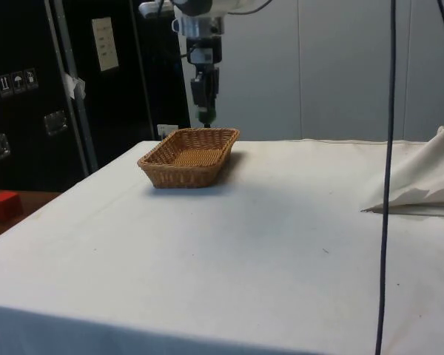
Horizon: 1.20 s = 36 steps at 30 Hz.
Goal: Pick up the ball and place it into the basket.
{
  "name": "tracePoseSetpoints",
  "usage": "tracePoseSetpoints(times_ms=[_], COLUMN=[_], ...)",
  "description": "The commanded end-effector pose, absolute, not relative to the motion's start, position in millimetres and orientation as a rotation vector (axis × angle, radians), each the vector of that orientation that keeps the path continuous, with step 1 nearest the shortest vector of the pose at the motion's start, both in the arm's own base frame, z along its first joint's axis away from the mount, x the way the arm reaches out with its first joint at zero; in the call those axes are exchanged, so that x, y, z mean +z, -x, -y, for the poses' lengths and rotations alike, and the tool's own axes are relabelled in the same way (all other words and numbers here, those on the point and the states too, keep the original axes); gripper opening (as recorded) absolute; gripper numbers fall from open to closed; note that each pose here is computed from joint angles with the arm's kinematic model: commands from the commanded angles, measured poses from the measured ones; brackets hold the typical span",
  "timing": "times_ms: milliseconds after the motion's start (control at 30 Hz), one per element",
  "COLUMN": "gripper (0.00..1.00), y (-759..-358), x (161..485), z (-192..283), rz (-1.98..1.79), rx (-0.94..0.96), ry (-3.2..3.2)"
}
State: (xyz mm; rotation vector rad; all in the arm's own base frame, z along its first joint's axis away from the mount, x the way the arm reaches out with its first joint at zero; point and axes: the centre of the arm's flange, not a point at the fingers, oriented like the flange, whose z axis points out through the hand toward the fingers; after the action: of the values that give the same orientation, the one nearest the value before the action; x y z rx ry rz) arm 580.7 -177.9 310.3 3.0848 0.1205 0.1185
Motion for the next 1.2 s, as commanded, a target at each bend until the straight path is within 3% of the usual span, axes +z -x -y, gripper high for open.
tracePoseSetpoints(times_ms=[0,467,700,1167], gripper=[0.01,0.01,0.01,0.01], y=[-588,-625,-648,-657], x=[309,288,263,213], z=[174,168,165,161], rz=[-0.131,-0.123,-0.119,-0.116], rx=[0.118,0.154,0.183,0.157], ry=[-3.09,-3.077,-3.098,-3.098])
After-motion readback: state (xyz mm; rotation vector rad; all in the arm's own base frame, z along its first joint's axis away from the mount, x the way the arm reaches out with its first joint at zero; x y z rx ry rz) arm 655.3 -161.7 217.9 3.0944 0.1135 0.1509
